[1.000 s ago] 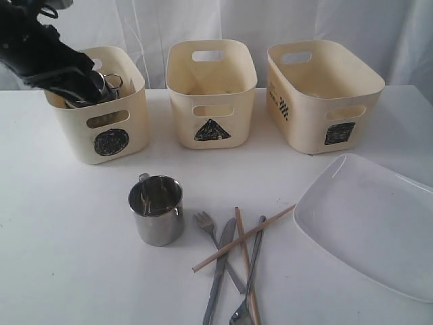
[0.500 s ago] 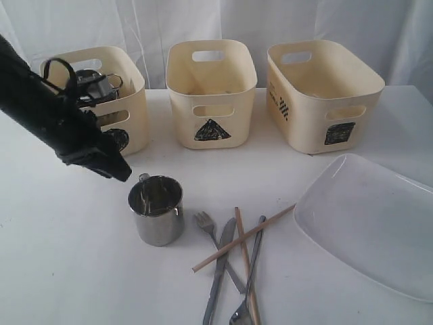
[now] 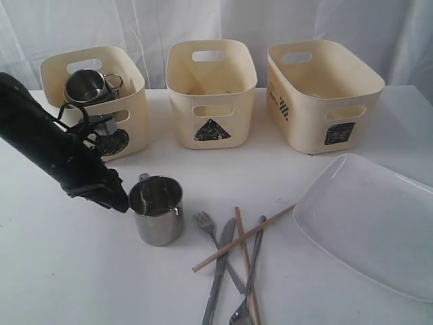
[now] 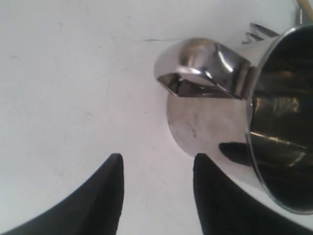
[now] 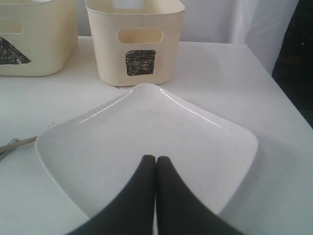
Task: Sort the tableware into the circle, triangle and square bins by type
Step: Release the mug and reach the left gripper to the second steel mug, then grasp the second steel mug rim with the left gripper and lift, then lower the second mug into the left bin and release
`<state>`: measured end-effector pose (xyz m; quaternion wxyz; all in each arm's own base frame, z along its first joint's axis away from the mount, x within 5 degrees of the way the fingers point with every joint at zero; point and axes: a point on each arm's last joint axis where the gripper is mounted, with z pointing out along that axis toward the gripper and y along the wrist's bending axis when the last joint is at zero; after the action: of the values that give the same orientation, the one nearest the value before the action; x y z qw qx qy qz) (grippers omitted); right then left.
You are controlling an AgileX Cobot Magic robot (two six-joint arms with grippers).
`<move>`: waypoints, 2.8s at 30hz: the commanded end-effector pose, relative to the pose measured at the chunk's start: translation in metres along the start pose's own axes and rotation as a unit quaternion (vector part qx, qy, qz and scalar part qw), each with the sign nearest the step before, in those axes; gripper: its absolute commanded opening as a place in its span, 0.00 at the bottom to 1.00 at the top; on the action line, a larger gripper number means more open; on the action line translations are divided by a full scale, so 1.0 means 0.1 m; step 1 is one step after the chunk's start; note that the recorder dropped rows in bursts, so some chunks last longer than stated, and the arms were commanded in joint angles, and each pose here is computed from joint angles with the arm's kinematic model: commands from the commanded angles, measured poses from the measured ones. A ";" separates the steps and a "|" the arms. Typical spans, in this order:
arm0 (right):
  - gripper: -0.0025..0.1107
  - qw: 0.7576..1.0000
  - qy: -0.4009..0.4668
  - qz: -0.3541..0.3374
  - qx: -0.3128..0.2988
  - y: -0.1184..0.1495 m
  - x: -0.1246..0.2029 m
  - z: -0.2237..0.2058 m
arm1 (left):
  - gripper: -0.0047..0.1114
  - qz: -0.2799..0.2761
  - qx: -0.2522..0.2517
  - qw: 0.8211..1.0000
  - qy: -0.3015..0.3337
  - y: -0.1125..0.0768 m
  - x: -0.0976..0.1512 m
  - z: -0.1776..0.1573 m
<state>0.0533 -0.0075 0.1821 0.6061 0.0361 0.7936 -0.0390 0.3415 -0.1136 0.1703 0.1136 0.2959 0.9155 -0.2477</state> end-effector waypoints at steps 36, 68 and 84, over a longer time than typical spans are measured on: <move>0.02 1.000 -0.004 -0.003 0.003 0.00 0.00 0.00 | 0.42 0.114 -0.140 0.981 -0.077 -0.71 -0.24 -0.41; 0.02 1.000 -0.004 -0.003 0.003 0.00 0.00 0.00 | 0.04 0.170 -0.342 0.922 -0.059 -0.60 -0.08 -1.18; 0.02 1.000 -0.004 -0.003 0.003 0.00 0.00 0.00 | 0.04 0.214 -0.431 0.743 -0.466 -0.33 -0.52 -1.97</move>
<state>0.0533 -0.0075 0.1821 0.6061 0.0361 0.7936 -0.0390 0.3291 -0.0620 0.3850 0.6682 0.2454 0.6961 0.0932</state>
